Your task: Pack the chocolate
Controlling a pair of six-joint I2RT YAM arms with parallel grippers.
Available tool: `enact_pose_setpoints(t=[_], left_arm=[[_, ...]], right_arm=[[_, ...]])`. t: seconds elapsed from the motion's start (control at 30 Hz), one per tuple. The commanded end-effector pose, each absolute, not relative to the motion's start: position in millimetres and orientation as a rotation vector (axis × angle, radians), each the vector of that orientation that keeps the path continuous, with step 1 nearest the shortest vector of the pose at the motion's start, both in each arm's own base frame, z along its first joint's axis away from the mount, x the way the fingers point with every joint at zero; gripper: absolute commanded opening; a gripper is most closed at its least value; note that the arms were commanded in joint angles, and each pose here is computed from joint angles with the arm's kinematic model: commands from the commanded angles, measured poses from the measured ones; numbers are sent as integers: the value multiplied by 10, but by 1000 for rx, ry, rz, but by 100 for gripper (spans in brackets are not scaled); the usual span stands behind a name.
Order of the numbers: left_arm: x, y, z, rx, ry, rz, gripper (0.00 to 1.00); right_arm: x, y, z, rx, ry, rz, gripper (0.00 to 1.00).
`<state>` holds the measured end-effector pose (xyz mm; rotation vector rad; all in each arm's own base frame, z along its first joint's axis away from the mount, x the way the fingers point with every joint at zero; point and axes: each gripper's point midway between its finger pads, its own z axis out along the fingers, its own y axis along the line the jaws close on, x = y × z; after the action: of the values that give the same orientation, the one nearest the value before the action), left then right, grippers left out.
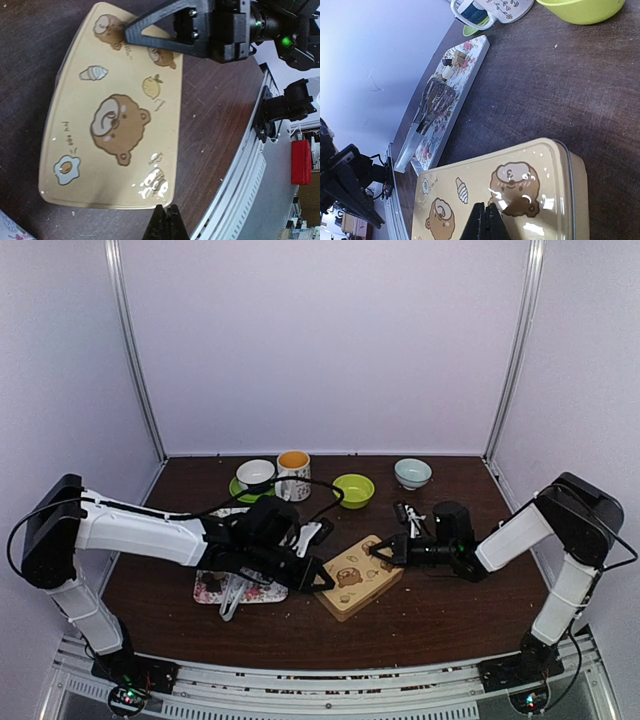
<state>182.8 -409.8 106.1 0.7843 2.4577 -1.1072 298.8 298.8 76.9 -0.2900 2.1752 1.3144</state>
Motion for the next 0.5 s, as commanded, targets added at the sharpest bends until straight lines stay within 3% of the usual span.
enact_pose_setpoints(t=[0.0, 0.33, 0.47], left_arm=[[1792, -4327, 1139, 867, 2402, -1166, 0], [1763, -4396, 561, 891, 2543, -1095, 0], [1786, -4393, 766, 896, 2485, -1105, 0]], right_arm=[[2732, 2857, 684, -326, 2267, 1225, 0], [2240, 3014, 955, -424, 2144, 1446, 0], [2275, 3072, 689, -394, 2212, 1435, 0]])
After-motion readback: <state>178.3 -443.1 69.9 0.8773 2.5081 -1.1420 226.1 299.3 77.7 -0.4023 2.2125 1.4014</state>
